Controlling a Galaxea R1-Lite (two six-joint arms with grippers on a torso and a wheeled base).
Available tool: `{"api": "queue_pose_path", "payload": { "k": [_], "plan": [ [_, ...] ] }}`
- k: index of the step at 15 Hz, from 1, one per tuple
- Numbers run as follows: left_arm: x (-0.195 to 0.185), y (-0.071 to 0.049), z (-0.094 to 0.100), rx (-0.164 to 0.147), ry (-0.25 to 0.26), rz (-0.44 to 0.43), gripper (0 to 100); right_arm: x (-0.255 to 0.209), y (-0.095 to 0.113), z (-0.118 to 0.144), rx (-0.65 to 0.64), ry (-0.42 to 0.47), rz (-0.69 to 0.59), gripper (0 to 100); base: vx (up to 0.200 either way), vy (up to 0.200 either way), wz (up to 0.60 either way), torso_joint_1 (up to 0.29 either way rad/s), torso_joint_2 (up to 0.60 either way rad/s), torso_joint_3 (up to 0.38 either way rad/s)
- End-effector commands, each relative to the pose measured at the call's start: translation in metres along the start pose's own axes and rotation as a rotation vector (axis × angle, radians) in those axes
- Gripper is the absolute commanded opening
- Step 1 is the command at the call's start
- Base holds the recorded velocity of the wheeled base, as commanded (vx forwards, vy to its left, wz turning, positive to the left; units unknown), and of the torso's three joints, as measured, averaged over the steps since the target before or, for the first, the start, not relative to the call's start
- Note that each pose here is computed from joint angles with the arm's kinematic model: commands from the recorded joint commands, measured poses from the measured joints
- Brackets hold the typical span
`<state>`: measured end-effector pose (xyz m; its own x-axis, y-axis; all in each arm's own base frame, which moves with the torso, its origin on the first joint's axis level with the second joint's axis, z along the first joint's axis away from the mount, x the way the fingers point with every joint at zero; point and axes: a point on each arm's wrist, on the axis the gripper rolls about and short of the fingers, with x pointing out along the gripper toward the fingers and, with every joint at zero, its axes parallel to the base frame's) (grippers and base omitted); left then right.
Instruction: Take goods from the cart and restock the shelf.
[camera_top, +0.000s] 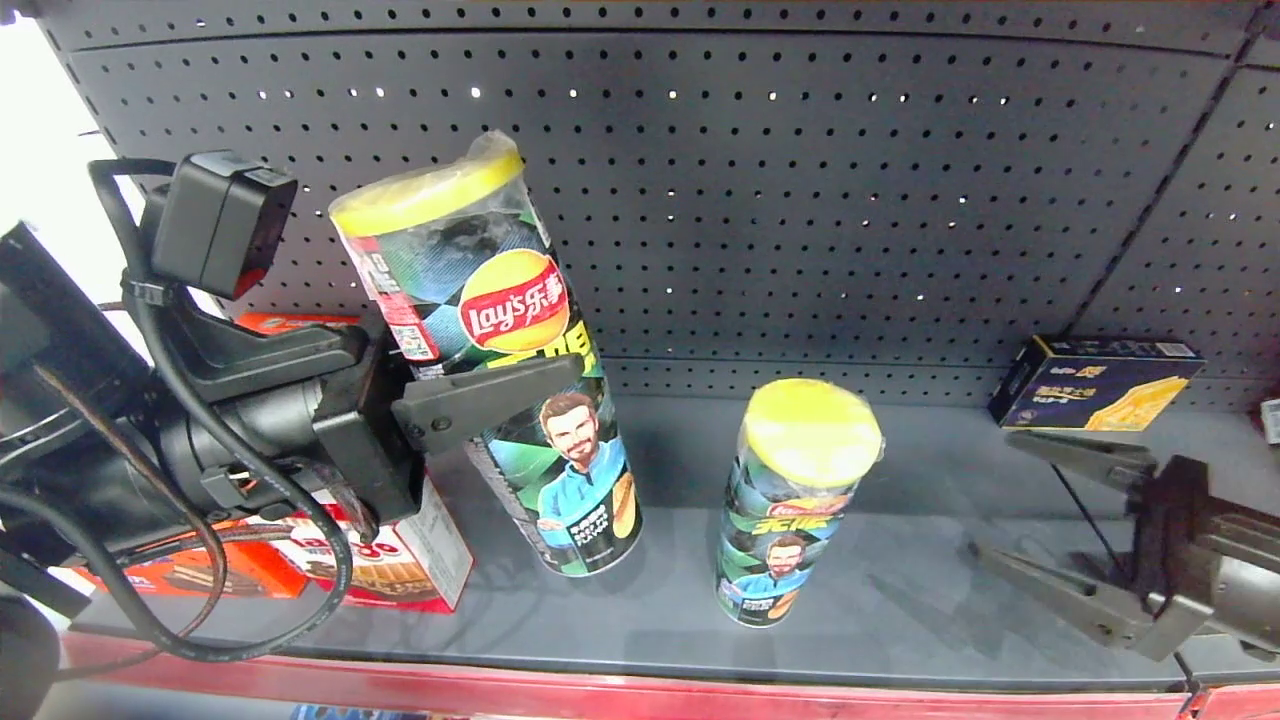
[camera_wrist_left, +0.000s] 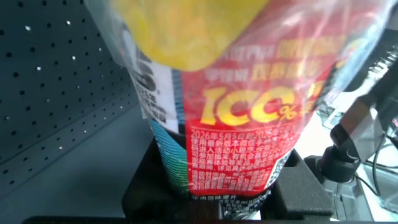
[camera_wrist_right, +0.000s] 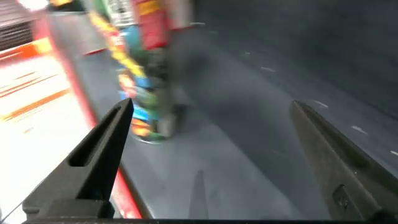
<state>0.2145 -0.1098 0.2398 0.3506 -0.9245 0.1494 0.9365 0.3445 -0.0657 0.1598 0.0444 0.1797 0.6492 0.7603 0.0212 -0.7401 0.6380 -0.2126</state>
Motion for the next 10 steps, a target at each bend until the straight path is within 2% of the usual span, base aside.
{"api": "queue_pose_path", "payload": {
  "k": [1,3,4,5,8,10],
  "plan": [
    [-0.001,-0.001,0.001,0.004,-0.004,-0.002,0,-0.083,0.034,0.037,-0.055,-0.062,-0.400,100,0.000,0.000,0.00,0.000,0.00,0.000],
    [0.000,-0.001,0.005,0.014,-0.013,-0.004,0,-0.110,0.064,0.024,0.003,-0.005,-0.567,100,0.000,0.000,0.00,0.000,0.00,0.000],
    [0.001,-0.001,0.006,0.016,-0.015,-0.005,0,-0.116,0.074,0.018,0.010,0.007,-0.603,100,0.000,0.000,0.00,0.000,0.00,0.000],
    [0.002,-0.001,0.010,0.027,-0.026,-0.009,0,-0.128,0.094,0.001,0.031,0.019,-0.659,100,0.000,0.000,0.00,0.000,0.00,0.000],
    [0.005,-0.001,0.011,0.030,-0.030,-0.017,0,-0.144,0.122,-0.035,0.062,0.059,-0.818,100,0.000,0.000,0.00,0.000,0.00,0.000],
    [0.004,-0.001,0.009,0.026,-0.025,-0.015,0,-0.147,0.122,-0.051,0.091,0.114,-0.976,100,0.000,0.000,0.00,0.000,0.00,0.000]
  ]
}}
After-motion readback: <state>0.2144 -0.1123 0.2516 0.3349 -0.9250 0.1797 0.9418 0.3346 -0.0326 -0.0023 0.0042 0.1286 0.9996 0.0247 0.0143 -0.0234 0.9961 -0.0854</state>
